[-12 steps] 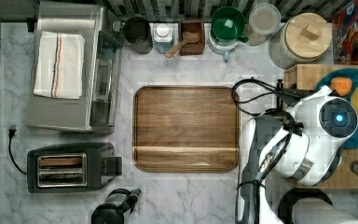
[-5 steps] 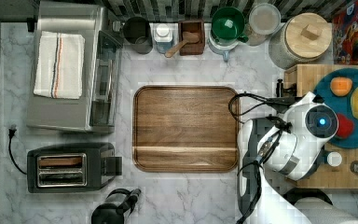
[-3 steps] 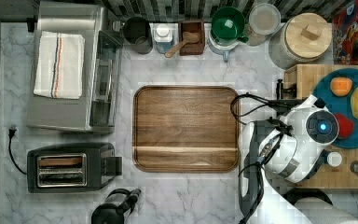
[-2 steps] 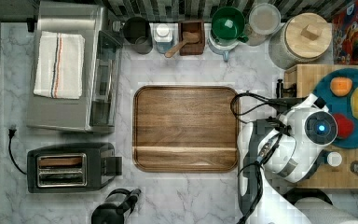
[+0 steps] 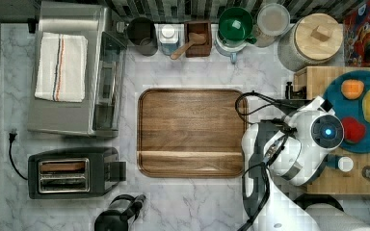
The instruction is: Open the drawer.
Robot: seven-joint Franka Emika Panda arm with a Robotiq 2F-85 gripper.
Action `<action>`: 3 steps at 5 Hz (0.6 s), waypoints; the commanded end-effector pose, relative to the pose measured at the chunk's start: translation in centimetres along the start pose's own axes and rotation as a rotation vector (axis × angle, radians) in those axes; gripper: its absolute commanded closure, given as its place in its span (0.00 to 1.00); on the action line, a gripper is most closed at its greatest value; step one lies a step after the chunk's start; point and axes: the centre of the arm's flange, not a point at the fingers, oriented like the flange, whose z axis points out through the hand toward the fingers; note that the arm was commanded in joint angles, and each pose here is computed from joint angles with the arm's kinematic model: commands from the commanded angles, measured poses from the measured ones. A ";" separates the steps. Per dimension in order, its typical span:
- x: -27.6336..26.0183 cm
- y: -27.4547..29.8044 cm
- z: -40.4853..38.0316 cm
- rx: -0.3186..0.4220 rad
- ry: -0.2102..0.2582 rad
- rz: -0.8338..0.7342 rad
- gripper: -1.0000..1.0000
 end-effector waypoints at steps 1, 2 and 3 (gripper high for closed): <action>0.6 -8.3 0.7 0.015 -0.022 0.068 0.00; 0.7 -11.8 -0.3 0.008 -0.029 0.105 0.00; 1.0 -14.4 0.3 0.014 -0.019 0.114 0.00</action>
